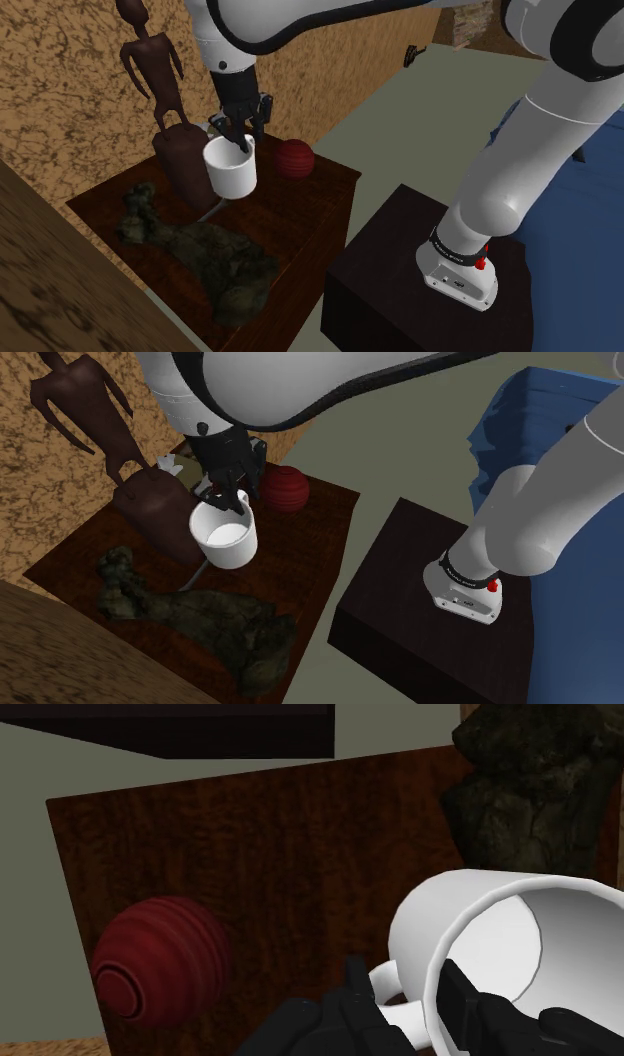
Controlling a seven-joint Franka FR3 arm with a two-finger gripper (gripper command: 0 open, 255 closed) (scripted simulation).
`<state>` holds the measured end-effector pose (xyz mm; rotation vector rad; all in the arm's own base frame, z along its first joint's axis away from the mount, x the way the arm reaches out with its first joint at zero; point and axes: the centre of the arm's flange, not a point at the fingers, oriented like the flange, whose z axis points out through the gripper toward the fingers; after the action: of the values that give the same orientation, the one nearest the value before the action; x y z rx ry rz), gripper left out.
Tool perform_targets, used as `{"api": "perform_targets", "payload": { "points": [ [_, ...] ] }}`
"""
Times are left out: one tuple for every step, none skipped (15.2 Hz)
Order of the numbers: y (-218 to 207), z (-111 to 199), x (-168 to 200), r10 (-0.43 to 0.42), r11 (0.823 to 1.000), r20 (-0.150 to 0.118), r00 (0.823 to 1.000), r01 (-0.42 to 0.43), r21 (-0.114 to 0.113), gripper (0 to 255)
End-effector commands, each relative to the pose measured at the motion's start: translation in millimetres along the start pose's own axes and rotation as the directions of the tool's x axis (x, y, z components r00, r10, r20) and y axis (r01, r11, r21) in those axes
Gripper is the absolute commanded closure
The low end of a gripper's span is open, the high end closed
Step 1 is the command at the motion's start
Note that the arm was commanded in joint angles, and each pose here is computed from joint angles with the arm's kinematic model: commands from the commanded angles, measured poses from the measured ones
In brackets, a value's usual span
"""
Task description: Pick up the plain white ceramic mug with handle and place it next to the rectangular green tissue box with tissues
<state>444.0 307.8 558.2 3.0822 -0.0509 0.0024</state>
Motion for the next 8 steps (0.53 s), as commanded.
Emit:
{"api": "perform_targets", "payload": {
  "points": [
    [14.0,1.4,22.4,-0.001,1.0,0.0,1.0,0.001,0.0,255],
    [21.3,1.9,33.5,-0.001,1.0,0.0,1.0,0.001,0.0,255],
    [28.5,2.3,44.5,-0.001,1.0,0.0,1.0,0.001,0.0,255],
    [35.7,2.7,55.5,-0.001,1.0,0.0,1.0,0.001,0.0,255],
    [42.9,3.2,66.6,-0.001,1.0,0.0,1.0,0.001,0.0,255],
    [50.2,3.6,77.6,-0.001,1.0,0.0,1.0,0.001,0.0,255],
    [57.4,4.1,88.6,-0.001,1.0,0.0,1.0,0.001,0.0,255],
    [64.6,4.5,99.7,-0.001,1.0,0.0,1.0,0.001,0.0,255]
  ]
}}
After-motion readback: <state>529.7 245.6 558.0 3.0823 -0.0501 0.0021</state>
